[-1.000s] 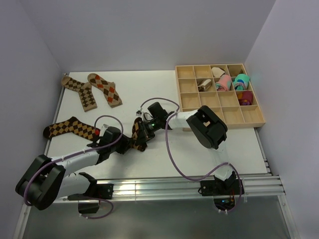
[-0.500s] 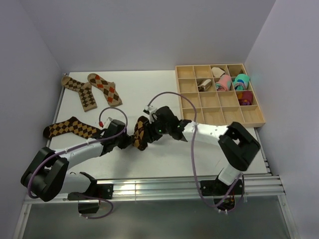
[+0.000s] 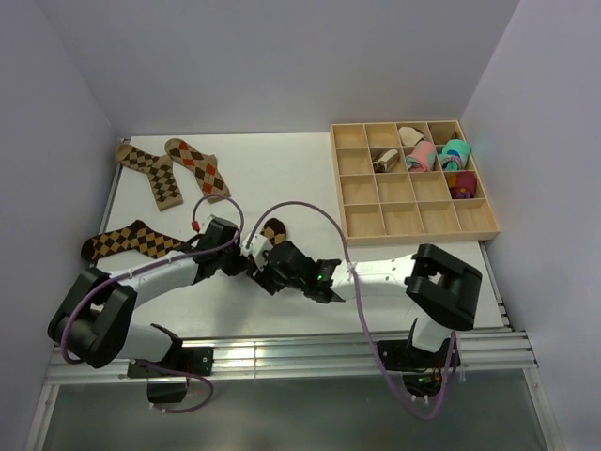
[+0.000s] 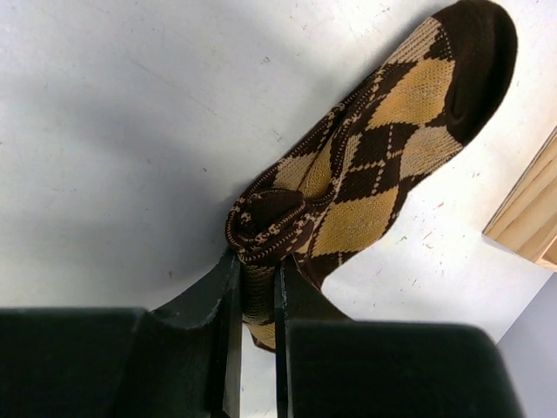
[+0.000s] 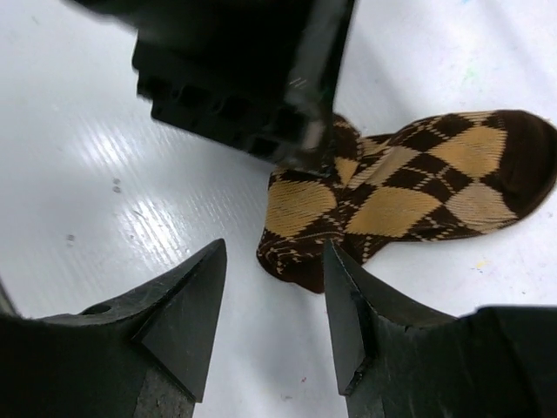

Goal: Roll the socks
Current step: Roll the sock at the center of the board.

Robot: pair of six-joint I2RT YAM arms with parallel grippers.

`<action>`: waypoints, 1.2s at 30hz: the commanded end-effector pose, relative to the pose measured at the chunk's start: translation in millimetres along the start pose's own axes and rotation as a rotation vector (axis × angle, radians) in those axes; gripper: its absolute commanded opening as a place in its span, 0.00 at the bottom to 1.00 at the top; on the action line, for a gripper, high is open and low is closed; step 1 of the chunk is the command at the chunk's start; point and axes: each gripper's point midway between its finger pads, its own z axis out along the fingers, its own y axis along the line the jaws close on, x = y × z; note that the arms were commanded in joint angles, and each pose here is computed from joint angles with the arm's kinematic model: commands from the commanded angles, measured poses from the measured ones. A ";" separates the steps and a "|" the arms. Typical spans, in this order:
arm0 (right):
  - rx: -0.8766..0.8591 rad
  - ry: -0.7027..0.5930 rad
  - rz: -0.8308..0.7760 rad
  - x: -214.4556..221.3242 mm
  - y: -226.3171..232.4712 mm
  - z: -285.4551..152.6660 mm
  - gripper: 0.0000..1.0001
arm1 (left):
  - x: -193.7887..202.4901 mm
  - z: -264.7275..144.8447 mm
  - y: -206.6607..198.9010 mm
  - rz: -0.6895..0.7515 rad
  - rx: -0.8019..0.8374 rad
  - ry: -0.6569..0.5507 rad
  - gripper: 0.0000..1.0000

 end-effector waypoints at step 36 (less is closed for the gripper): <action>-0.080 0.152 0.130 30.3 5.0 46.9 0.00 | -23.4 -4.9 9.3 0.095 -0.020 0.052 0.22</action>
